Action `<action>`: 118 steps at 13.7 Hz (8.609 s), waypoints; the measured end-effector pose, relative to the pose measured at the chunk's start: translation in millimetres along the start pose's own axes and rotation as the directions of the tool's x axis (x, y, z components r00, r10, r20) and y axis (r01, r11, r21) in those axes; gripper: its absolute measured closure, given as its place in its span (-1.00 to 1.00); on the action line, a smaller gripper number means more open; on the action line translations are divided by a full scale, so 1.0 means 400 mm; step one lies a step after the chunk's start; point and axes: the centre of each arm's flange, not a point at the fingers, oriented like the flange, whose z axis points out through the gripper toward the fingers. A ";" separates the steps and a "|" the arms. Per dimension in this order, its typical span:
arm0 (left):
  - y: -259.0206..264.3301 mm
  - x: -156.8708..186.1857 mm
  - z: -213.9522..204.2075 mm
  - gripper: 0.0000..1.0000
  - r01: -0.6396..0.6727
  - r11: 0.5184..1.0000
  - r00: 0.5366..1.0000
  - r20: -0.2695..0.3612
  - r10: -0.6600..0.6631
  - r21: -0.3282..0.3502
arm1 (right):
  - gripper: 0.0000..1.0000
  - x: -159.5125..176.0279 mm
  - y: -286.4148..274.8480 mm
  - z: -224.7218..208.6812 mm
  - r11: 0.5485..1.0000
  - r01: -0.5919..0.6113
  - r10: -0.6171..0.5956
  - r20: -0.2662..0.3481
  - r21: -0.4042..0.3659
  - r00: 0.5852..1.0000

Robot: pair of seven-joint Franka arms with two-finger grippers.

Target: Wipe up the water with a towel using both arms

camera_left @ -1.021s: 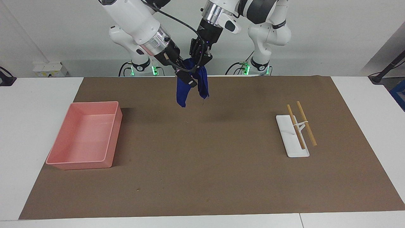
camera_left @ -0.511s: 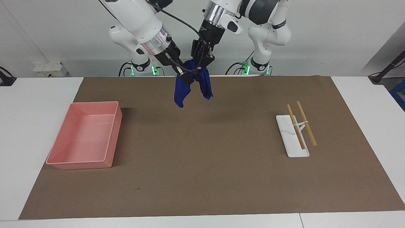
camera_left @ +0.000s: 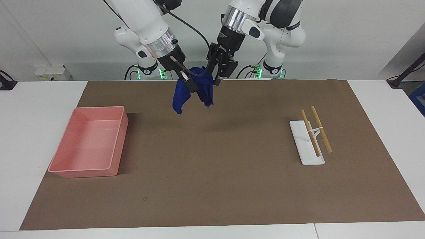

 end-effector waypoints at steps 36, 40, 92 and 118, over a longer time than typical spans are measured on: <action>0.357 0.679 -0.075 -1.00 -0.791 -0.332 -0.200 0.296 0.934 0.514 | 1.00 0.647 0.349 0.654 0.563 0.756 -0.712 0.268 -0.333 0.648; 0.396 0.690 -0.079 -1.00 -0.815 -0.323 -0.186 0.312 0.932 0.481 | 1.00 0.590 0.463 0.649 0.545 0.757 -0.693 0.315 -0.361 0.649; 0.416 0.697 -0.125 -1.00 -0.827 -0.296 -0.167 0.294 0.941 0.478 | 1.00 0.677 0.523 -0.086 0.292 0.860 -0.868 0.261 -0.418 0.422; 0.416 0.697 -0.125 -1.00 -0.827 -0.296 -0.167 0.294 0.941 0.478 | -1.00 0.512 0.214 -0.101 0.431 0.798 -0.879 0.004 -0.422 0.477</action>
